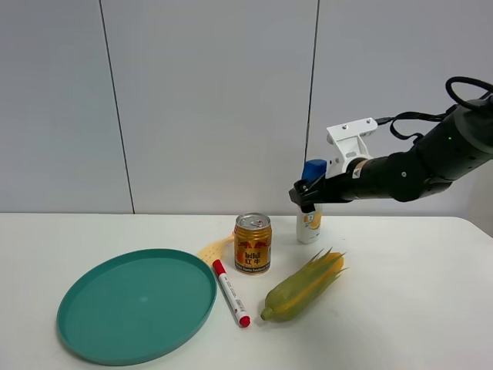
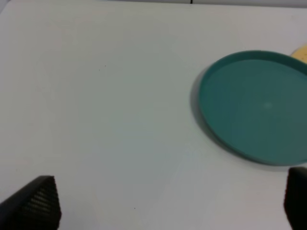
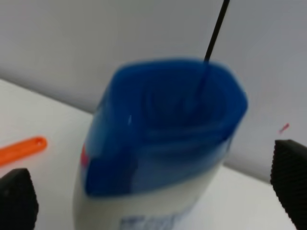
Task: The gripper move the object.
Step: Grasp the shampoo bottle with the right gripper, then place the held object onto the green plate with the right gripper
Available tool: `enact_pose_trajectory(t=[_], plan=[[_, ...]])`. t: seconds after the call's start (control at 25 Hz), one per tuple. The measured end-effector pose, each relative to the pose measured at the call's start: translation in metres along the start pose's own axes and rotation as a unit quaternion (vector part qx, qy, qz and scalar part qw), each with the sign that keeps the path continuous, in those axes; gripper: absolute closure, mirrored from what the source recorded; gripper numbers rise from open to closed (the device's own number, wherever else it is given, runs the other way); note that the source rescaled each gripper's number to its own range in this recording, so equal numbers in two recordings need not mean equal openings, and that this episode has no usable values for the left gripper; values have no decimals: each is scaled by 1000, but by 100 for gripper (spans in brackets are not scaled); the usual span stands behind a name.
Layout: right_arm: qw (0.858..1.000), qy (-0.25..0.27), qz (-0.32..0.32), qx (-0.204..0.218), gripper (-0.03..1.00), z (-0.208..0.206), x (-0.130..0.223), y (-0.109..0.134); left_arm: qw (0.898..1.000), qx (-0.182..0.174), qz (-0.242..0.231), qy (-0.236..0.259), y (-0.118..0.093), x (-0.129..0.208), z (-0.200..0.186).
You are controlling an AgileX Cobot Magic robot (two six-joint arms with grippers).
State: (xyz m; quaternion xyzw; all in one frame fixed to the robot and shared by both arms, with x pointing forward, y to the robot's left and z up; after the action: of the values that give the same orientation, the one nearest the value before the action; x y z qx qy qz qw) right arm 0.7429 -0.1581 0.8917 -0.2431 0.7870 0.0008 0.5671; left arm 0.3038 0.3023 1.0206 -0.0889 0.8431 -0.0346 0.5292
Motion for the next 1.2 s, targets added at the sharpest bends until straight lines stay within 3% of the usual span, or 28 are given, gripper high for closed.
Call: enact_pose_trajectory(t=[0.48, 0.56, 0.76, 0.8, 1.2], plan=[[999, 33, -1, -10, -1, 16, 24, 7, 1000, 0, 0, 0, 0, 0, 0], [999, 33, -1, -10, 13, 16, 24, 7, 1000, 0, 0, 0, 0, 0, 0], [999, 32, -3, -11, 87, 16, 24, 8, 1000, 0, 0, 0, 0, 0, 0], [999, 32, -1, -11, 94, 16, 24, 8, 1000, 0, 0, 0, 0, 0, 0], [999, 33, 19, -10, 96, 16, 24, 8, 1000, 0, 0, 0, 0, 0, 0]])
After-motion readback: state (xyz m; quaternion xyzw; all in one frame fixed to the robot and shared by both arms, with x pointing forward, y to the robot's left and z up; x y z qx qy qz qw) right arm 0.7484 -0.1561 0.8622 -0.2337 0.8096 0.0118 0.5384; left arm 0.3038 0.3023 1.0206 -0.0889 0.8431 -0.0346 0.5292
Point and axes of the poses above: a point on each arm's last joint axis where the gripper is mounted, z pointing out along that axis toward the gripper, y along the wrist's bending axis when the last joint is at zero, x = y × z, the point moved 8 cm from there along z, pointing out along that axis toward the gripper, and after that the axes turned 8 degrees about -z, right-handed, at the moved point
